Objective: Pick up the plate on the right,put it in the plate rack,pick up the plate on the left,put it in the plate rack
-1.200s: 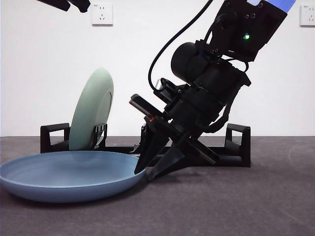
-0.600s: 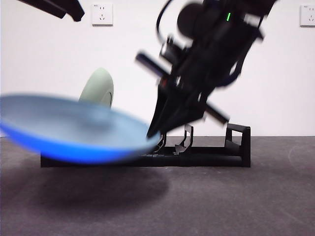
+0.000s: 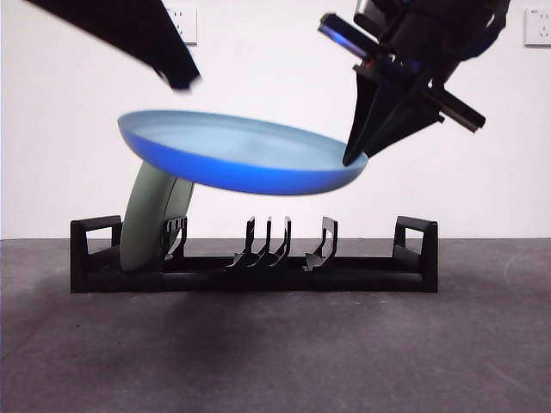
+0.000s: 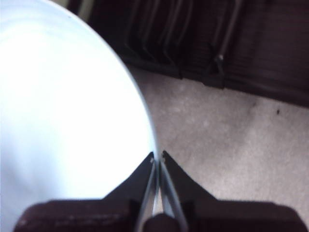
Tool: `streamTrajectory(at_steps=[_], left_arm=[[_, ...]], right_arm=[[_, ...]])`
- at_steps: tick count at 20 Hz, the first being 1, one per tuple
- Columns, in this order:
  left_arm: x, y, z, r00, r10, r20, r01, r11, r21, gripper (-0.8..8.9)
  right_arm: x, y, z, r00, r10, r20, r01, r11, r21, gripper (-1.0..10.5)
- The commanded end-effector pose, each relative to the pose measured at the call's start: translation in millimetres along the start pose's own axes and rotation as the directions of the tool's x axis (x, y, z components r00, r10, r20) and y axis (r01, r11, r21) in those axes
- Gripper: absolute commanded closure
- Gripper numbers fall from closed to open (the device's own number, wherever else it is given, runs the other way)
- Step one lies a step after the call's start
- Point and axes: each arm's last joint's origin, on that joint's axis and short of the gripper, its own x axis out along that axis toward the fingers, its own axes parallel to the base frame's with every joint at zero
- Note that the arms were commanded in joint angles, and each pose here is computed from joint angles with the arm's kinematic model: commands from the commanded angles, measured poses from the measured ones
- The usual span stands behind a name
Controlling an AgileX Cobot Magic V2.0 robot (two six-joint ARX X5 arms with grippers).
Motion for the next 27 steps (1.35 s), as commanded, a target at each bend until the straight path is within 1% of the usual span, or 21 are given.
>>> streamTrajectory(at_steps=[1, 3, 6, 7, 9, 10, 12, 13, 17, 19, 22, 24, 25, 27], left_arm=[[14.9, -13.4, 5.2, 0.999, -0.008, -0.05, 0.011, 0.998, 0.063, 5.02], [27.2, -22.3, 6.4, 0.995, -0.002, -0.1, 0.014, 0.994, 0.112, 5.02], [41.1, -26.6, 5.4, 0.988, 0.027, -0.155, -0.006, 0.991, 0.135, 5.04], [44.2, -27.4, 5.1, 0.986, 0.029, -0.165, -0.006, 0.99, 0.139, 5.27], [48.8, -28.4, 4.7, 0.984, 0.026, -0.175, 0.003, 0.987, 0.16, 6.77], [50.5, -28.4, 4.4, 0.983, 0.026, -0.18, 0.004, 0.986, 0.164, 7.34], [53.8, -29.5, 4.4, 0.983, 0.023, -0.184, 0.008, 0.986, 0.166, 8.06], [54.2, -29.6, 4.5, 0.983, 0.023, -0.184, 0.009, 0.986, 0.169, 8.26], [54.4, -29.3, 5.6, 0.985, 0.025, -0.173, 0.004, 0.986, 0.168, 8.22], [54.5, -29.7, 8.2, 0.989, 0.021, -0.147, 0.003, 0.987, 0.161, 8.22], [53.5, -34.2, 15.6, 0.997, -0.037, -0.068, 0.046, 0.989, 0.14, 8.22], [52.8, -36.2, 22.3, 0.997, -0.071, 0.006, 0.07, 0.991, 0.112, 8.22], [52.7, -36.0, 25.2, 0.995, -0.089, 0.044, 0.085, 0.994, 0.074, 8.22], [52.4, -34.2, 32.8, 0.981, -0.129, 0.144, 0.135, 0.99, -0.03, 8.22]], right_arm=[[-4.0, 2.0, 3.7, 1.0, 0.01, 0.012, -0.01, 1.0, -0.021, 9.6], [-5.6, 2.6, 4.1, 1.0, 0.008, 0.003, -0.008, 1.0, -0.024, 9.6], [-5.8, 2.5, 3.5, 1.0, 0.006, -0.003, -0.006, 1.0, -0.027, 9.6], [-5.8, 2.3, 3.2, 1.0, 0.005, -0.006, -0.005, 1.0, -0.028, 9.6], [-5.9, 2.5, 3.2, 1.0, 0.005, -0.007, -0.006, 1.0, -0.028, 9.6], [-5.9, 2.4, 3.1, 1.0, 0.005, -0.008, -0.005, 1.0, -0.028, 9.6], [-6.2, 2.4, 2.5, 1.0, 0.004, -0.013, -0.004, 1.0, -0.027, 9.6], [-6.6, 2.3, 1.9, 1.0, 0.002, -0.018, -0.003, 1.0, -0.028, 9.6], [-17.1, 5.1, 0.9, 1.0, 0.007, 0.003, -0.007, 0.999, -0.039, 9.5], [-29.4, 8.6, 0.3, 0.999, 0.016, 0.038, -0.014, 0.998, -0.058, 9.4], [-57.4, 12.9, -1.5, 0.992, 0.025, 0.124, -0.016, 0.997, -0.076, 7.9], [-80.3, 14.1, -2.9, 0.978, 0.025, 0.207, -0.006, 0.996, -0.089, 7.8], [-90.4, 13.8, -3.6, 0.968, 0.003, 0.252, 0.019, 0.996, -0.086, 7.8], [-113.8, 11.7, -5.7, 0.927, -0.088, 0.365, 0.117, 0.992, -0.057, 7.8]])
